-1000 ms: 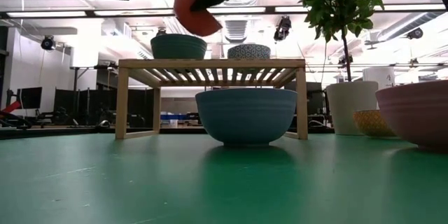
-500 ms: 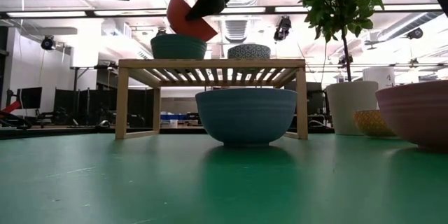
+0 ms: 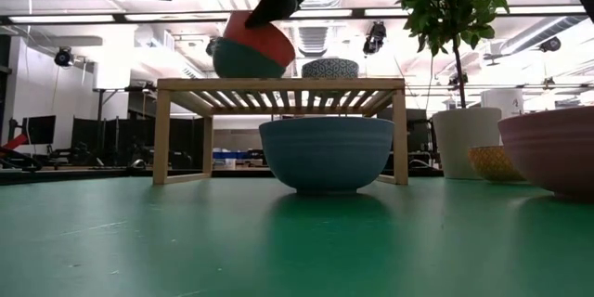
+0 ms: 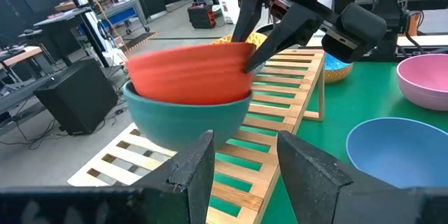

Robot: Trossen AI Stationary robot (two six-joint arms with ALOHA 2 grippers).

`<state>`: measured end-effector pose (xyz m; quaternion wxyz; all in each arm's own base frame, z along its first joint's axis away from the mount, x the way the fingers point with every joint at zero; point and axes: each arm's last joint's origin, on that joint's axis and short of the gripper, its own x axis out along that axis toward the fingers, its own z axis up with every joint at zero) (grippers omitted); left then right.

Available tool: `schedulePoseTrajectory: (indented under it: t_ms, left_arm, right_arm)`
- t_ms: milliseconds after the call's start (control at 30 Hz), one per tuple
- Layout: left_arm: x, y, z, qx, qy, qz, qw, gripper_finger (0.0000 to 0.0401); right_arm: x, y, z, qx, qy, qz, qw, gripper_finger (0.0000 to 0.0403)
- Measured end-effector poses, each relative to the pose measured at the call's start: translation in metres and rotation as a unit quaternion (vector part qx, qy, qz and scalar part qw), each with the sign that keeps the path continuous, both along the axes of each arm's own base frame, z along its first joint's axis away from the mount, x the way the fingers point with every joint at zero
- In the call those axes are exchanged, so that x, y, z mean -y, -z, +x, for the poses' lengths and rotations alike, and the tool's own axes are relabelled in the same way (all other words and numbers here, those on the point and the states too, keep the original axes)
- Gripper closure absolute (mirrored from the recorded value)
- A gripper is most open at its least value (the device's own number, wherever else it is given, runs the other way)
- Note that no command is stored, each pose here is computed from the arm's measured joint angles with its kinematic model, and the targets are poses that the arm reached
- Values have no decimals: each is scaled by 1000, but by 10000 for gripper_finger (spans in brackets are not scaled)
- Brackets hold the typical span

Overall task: Place and stack bowls onto a shelf
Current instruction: Stack the large orange bowl on the green bowl on the shelf

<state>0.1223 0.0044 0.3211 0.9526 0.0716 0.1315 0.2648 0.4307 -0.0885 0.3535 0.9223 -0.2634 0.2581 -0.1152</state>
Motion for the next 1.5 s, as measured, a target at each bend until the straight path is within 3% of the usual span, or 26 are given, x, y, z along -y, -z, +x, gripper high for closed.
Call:
schedulePoseTrajectory:
  t_ms: [167, 500, 733, 1067, 1233, 1500]
  left_arm:
    - [0, 0, 0, 0, 0, 0, 1000, 262]
    - [0, 0, 0, 0, 0, 0, 1000, 262]
    - [0, 0, 0, 0, 0, 0, 1000, 262]
    - [0, 0, 0, -1, 1, 1, 1000, 262]
    - [0, 0, 0, -2, 1, 1, 1000, 262]
    - [0, 1, 1, -6, 1, 5, 1000, 262]
  right_arm:
    - [0, -1, 0, 5, 1, 2, 1000, 300]
    - [0, -7, 3, 41, 5, 3, 999, 299]
    - [0, -12, 5, 81, 12, 20, 996, 321]
    - [6, -8, 10, 119, 37, 67, 990, 389]
    - [8, 13, 18, 95, 44, 75, 992, 394]
    - [9, 10, 17, 104, 64, 62, 991, 394]
